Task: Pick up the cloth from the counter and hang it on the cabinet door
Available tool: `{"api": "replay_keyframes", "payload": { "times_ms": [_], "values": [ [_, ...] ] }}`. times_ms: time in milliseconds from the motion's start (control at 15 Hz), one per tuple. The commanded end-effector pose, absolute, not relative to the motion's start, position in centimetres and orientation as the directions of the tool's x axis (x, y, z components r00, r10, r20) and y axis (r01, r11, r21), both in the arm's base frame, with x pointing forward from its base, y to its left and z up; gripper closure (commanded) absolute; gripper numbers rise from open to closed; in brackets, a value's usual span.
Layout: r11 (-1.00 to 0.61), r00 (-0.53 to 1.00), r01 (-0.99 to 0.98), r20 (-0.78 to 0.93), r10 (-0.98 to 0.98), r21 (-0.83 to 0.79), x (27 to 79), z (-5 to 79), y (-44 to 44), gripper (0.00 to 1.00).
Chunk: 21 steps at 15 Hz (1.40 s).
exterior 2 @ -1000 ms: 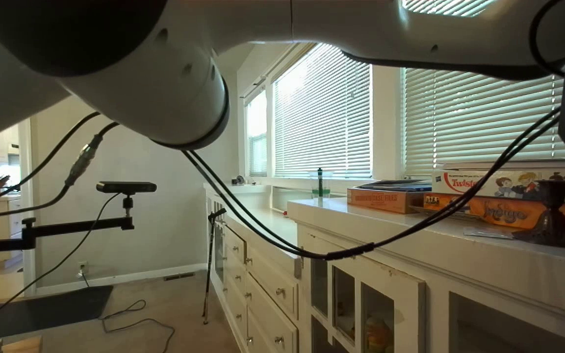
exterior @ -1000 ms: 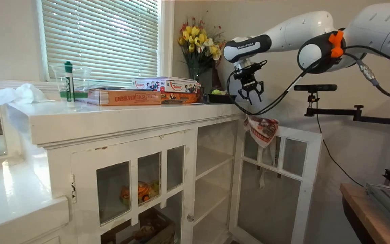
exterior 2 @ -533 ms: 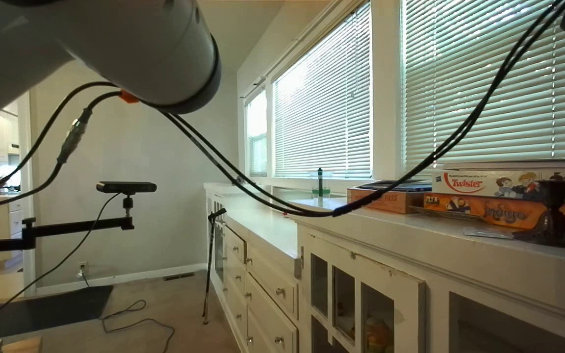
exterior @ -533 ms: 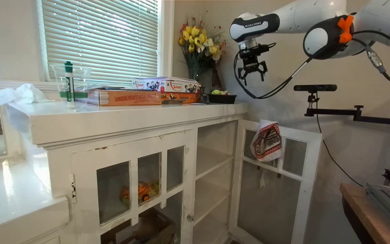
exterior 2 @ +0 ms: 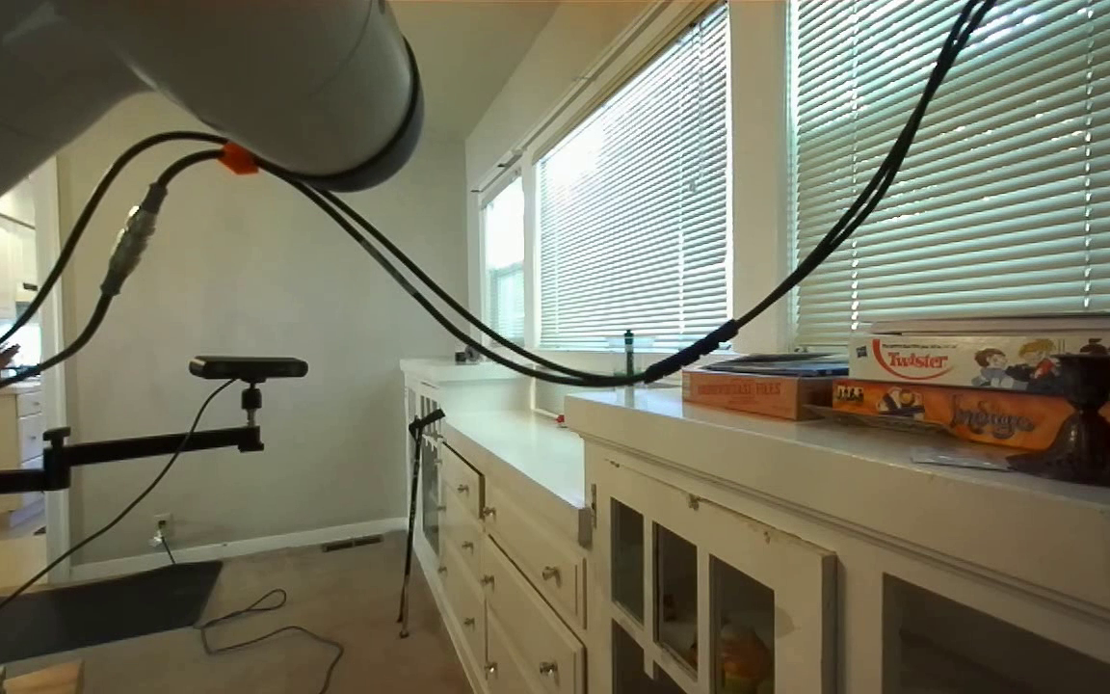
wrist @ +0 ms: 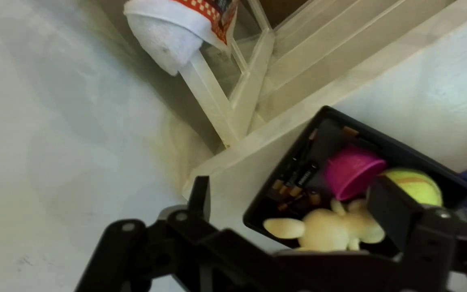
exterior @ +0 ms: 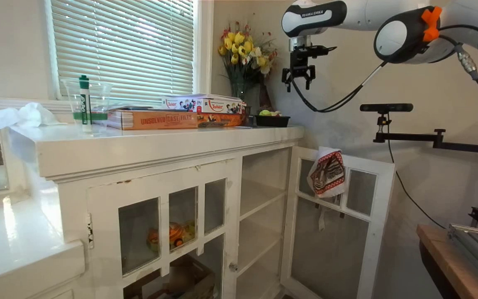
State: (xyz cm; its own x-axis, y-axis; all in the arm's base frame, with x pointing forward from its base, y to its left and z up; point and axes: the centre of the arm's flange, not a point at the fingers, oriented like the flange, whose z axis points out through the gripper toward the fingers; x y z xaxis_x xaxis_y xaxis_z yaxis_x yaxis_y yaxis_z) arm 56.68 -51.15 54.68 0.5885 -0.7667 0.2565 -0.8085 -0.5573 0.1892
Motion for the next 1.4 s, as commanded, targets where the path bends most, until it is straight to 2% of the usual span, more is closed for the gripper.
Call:
{"api": "replay_keyframes", "payload": {
  "times_ms": [0,333,600,800,867,1267,1333],
  "values": [
    [-0.691,0.685,-0.716,0.289,-0.669,0.099,60.8,59.1,-50.5,0.0],
    [-0.801,0.758,-0.598,0.346,-0.552,0.033,63.4,64.9,-44.7,0.0],
    [-0.839,0.794,-0.543,0.317,-0.519,-0.014,63.9,68.4,-39.9,0.0],
    [-0.865,0.837,-0.501,0.254,-0.484,0.003,63.4,68.4,-37.2,0.0],
    [-0.841,0.805,-0.54,0.302,-0.511,0.015,61.1,66.1,-36.5,0.0],
    [-0.839,0.806,-0.543,0.296,-0.512,0.026,61.1,65.9,-36.6,0.0],
    [-0.847,0.807,-0.532,0.297,-0.511,-0.012,62.0,65.7,-36.5,0.0]
  ]
}}
